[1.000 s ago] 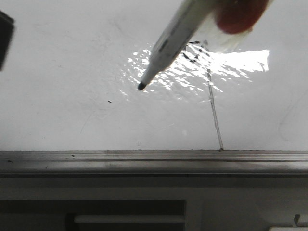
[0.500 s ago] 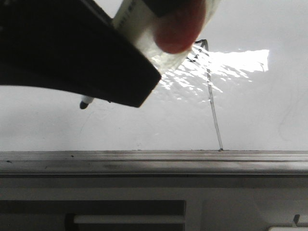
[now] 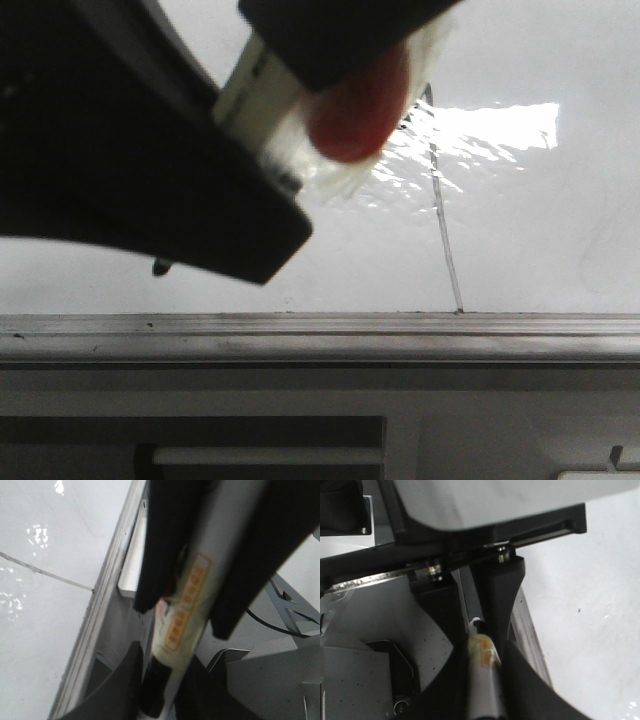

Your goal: Write number 9 on whiteboard

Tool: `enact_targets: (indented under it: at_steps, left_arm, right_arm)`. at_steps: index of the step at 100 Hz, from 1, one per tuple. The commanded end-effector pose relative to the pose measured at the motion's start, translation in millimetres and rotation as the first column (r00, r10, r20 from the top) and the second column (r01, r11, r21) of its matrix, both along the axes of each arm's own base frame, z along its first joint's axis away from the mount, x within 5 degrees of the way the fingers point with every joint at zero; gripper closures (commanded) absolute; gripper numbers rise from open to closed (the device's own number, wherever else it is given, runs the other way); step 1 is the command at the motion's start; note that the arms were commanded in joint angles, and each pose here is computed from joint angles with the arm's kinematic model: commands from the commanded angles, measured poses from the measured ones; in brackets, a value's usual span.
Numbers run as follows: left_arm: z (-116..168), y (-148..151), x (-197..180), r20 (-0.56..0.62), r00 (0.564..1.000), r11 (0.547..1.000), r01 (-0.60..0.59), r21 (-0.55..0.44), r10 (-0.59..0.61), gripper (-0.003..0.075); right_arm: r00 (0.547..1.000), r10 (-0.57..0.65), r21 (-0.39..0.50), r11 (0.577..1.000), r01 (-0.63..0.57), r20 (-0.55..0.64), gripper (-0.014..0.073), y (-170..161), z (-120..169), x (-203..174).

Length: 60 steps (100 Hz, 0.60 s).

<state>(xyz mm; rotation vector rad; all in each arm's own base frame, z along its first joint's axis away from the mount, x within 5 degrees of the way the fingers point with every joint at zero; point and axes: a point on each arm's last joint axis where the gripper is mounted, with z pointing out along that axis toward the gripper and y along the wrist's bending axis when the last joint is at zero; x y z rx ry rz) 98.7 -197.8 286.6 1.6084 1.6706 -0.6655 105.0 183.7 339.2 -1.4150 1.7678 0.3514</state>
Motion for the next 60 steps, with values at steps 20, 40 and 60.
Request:
enact_targets:
  at_steps: [20,40,60]
  left_arm:
    - [0.9,-0.1,-0.6,-0.108,0.989,0.99,-0.109,-0.087,0.099,0.0741]
    - [2.1,-1.0,-1.2,-0.141,0.984,0.987,-0.125,-0.105,0.109,0.0741]
    - [2.8,-1.4,-0.9,-0.158,0.98,0.983,-0.14,-0.116,0.121,0.0741]
  right_arm:
    - [0.999,0.008,0.077,0.997,-0.011,0.036,0.0293,7.5,5.2,2.7]
    - [0.992,-0.022,0.104,0.995,0.008,0.128,0.0088,-11.6,20.7,1.6]
    - [0.965,-0.119,0.242,0.968,0.061,0.233,0.0118,-57.0,52.6,-9.4]
